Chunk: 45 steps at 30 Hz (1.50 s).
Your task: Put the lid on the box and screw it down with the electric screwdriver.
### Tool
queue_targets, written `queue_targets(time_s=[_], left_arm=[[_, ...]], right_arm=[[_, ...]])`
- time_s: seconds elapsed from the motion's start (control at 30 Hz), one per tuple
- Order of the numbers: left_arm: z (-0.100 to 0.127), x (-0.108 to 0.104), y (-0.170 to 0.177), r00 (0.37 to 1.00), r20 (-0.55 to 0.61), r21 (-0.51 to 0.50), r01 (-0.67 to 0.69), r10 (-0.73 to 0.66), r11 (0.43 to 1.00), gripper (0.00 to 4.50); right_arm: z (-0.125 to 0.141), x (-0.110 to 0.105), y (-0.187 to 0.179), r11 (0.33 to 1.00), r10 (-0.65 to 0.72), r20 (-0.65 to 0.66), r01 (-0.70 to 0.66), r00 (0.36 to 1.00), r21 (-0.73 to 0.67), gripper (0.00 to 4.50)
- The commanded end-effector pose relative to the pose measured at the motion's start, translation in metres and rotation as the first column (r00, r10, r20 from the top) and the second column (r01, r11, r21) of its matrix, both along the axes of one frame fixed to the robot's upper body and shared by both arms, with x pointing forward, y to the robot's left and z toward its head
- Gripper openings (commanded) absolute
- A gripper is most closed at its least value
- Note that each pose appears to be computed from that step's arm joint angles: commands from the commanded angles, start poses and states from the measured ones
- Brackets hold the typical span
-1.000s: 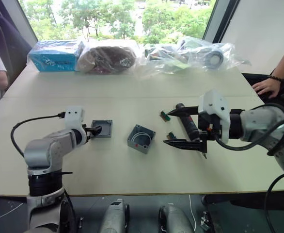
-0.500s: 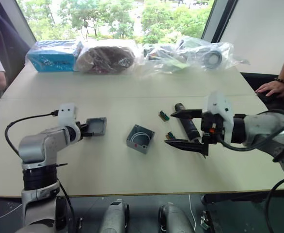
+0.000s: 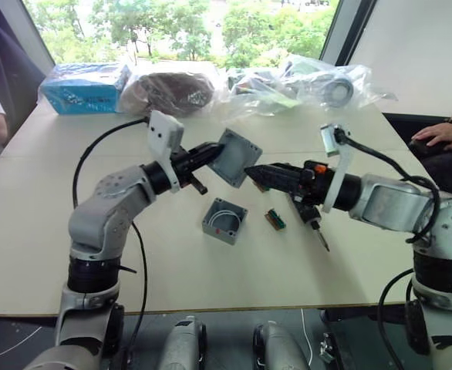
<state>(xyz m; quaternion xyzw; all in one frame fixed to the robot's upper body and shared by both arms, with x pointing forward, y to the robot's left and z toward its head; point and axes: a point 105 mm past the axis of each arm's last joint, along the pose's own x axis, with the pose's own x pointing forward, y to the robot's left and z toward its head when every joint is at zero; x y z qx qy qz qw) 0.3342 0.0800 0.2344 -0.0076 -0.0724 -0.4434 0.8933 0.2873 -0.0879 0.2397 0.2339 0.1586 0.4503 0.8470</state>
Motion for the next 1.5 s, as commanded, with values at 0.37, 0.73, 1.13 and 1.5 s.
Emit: queue_targets(time_s=[0.37, 0.73, 1.13, 1.5], left_arm=[[0.01, -0.001, -0.001, 0.997, 0.079, -0.019, -0.019, 0.021, 1.0, 0.0], [-0.006, -0.009, 0.004, 1.0, -0.002, -0.006, 0.016, -0.016, 1.0, 0.97], [-0.003, -0.04, 0.075, 0.891, -0.302, 0.201, 0.406, -0.338, 0.891, 4.47], [-0.007, -0.013, 0.1, 0.846, -0.35, 0.404, 0.524, -0.403, 0.75, 4.47]], right_arm=[[0.012, -0.012, 0.02, 0.997, -0.01, -0.006, 0.011, 1.0, 0.075, 2.07], [0.021, -0.001, 0.014, 0.993, -0.112, 0.156, 0.116, 0.981, -0.017, 0.21], [0.008, -0.002, 0.006, 0.7, 0.432, 0.818, 0.43, 0.38, -0.569, 0.21], [-0.051, -0.001, 0.026, 0.601, 0.733, 0.57, 0.745, -0.371, -0.289, 0.21]])
